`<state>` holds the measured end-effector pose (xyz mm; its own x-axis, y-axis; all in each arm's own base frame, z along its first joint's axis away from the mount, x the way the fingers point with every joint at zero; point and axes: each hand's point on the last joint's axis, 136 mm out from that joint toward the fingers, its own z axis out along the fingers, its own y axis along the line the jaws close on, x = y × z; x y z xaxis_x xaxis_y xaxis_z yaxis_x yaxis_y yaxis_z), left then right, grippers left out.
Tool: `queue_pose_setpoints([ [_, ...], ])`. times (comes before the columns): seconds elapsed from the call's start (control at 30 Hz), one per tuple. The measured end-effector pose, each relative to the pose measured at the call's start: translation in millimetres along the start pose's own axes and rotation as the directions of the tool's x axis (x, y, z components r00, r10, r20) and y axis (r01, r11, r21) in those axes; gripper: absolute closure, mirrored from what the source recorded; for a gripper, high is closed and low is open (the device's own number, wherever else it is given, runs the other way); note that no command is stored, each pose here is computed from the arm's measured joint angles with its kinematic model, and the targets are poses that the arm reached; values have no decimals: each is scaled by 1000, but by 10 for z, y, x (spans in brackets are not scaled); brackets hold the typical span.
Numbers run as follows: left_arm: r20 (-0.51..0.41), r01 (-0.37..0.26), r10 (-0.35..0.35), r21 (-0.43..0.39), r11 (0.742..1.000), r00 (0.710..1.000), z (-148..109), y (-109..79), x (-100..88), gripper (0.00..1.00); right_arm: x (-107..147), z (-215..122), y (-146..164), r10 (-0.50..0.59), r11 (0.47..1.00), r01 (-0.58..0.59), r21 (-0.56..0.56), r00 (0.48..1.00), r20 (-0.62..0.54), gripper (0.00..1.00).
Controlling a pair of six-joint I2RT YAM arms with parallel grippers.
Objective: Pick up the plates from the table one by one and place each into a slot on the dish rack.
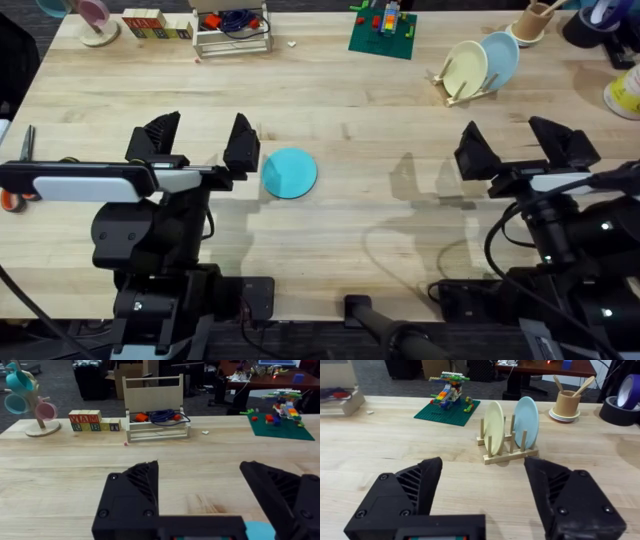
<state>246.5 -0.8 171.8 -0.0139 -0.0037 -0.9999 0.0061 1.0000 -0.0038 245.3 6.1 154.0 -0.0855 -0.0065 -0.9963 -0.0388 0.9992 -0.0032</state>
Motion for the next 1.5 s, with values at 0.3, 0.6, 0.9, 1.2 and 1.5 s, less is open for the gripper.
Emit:
queue_pose_setpoints([
  [0.3,-51,0,0,0,1000,999,-3,0,126,7,4,0,-8,0,1000,0,3,1000,-2,7],
  [0.6,-51,0,0,0,1000,999,-3,0,126,7,5,0,-8,0,1000,0,3,1000,-2,7],
  [0.9,-30,0,0,1,1000,1000,-1,-2,75,7,-92,-2,-4,-6,1000,6,1,999,38,9],
  [1.2,-46,-26,26,2,1000,999,-69,-3,-100,7,-198,-36,-6,-48,999,48,4,998,44,10],
  [1.5,17,-51,51,-4,999,999,-424,-1,-955,8,-850,-386,8,-95,995,95,6,994,54,10],
])
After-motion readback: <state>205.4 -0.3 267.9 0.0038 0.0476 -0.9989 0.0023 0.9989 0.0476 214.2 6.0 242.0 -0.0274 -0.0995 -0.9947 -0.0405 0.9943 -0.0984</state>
